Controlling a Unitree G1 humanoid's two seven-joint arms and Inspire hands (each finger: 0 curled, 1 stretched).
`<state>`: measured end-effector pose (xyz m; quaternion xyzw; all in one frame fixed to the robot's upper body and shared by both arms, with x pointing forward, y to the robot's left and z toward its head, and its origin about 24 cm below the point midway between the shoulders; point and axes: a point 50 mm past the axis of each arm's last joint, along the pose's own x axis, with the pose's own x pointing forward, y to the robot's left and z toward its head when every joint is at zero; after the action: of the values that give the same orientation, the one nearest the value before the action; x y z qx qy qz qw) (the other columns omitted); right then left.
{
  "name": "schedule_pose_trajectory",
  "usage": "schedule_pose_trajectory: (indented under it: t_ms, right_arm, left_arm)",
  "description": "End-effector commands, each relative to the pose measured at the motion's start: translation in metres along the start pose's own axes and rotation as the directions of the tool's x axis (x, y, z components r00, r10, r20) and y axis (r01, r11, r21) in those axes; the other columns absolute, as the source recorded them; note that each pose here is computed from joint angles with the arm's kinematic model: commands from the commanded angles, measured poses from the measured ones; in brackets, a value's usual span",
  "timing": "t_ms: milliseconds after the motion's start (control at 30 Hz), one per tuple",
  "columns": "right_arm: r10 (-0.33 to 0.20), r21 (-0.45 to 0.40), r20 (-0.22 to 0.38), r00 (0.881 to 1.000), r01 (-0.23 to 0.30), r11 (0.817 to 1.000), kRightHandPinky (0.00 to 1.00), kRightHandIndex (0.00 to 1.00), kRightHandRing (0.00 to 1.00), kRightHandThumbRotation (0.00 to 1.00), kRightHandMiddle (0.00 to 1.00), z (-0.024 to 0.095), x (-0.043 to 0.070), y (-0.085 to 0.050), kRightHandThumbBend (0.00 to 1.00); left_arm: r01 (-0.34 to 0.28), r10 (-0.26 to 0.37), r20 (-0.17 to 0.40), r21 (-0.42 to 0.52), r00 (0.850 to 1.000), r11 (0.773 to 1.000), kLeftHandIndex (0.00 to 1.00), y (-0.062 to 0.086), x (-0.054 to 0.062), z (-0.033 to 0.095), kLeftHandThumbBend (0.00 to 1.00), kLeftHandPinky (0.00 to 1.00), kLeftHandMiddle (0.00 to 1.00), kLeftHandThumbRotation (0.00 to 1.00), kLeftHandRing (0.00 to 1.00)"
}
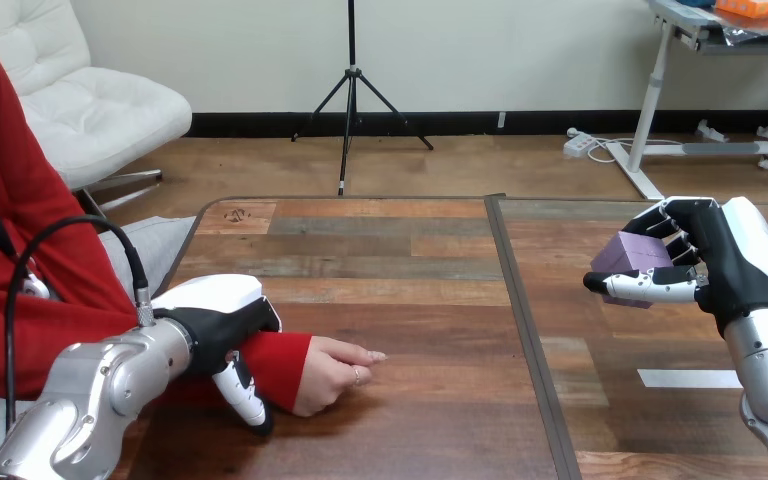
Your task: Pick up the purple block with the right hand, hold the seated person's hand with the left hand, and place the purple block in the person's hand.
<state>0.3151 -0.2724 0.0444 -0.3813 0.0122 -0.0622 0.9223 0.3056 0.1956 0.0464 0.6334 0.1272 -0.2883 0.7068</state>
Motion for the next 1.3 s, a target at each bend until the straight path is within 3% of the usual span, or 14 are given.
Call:
schedule_pose_trajectory:
  t_ms: [0,500,800,1100,1267]
  right_arm:
    - [-0.074,0.034,0.106,0.992,0.071,0.997,0.38,0.46,0.41,0.0,0.46,0.027,0.014,-0.016,0.81]
    - [-0.056,0.029,0.104,0.993,0.053,0.998,0.39,0.47,0.42,0.0,0.46,0.032,0.018,-0.014,0.8]
    - [-0.053,0.037,0.101,0.993,0.049,0.998,0.39,0.47,0.42,0.0,0.47,0.037,0.021,-0.012,0.8]
    - [-0.045,0.048,0.115,0.992,0.04,0.998,0.39,0.48,0.42,0.0,0.46,0.044,0.024,-0.007,0.79]
    - [-0.047,0.069,0.133,0.99,0.039,0.997,0.41,0.48,0.42,0.0,0.46,0.053,0.027,-0.002,0.79]
  left_arm:
    - [-0.048,0.048,0.006,-0.013,0.999,0.999,0.44,0.014,0.002,0.003,0.71,0.16,0.32,0.0,0.21]
    - [-0.088,0.091,0.038,-0.054,0.995,0.995,0.43,0.021,-0.003,0.003,0.7,0.17,0.33,0.0,0.22]
    - [-0.14,0.152,0.071,-0.149,0.986,0.979,0.42,0.03,-0.008,0.003,0.7,0.2,0.35,0.0,0.25]
    - [-0.206,0.229,0.113,-0.184,0.967,0.961,0.39,0.041,-0.016,0.006,0.68,0.22,0.36,0.0,0.27]
    - [-0.254,0.29,0.143,-0.226,0.946,0.94,0.38,0.052,-0.023,0.01,0.67,0.23,0.36,0.0,0.28]
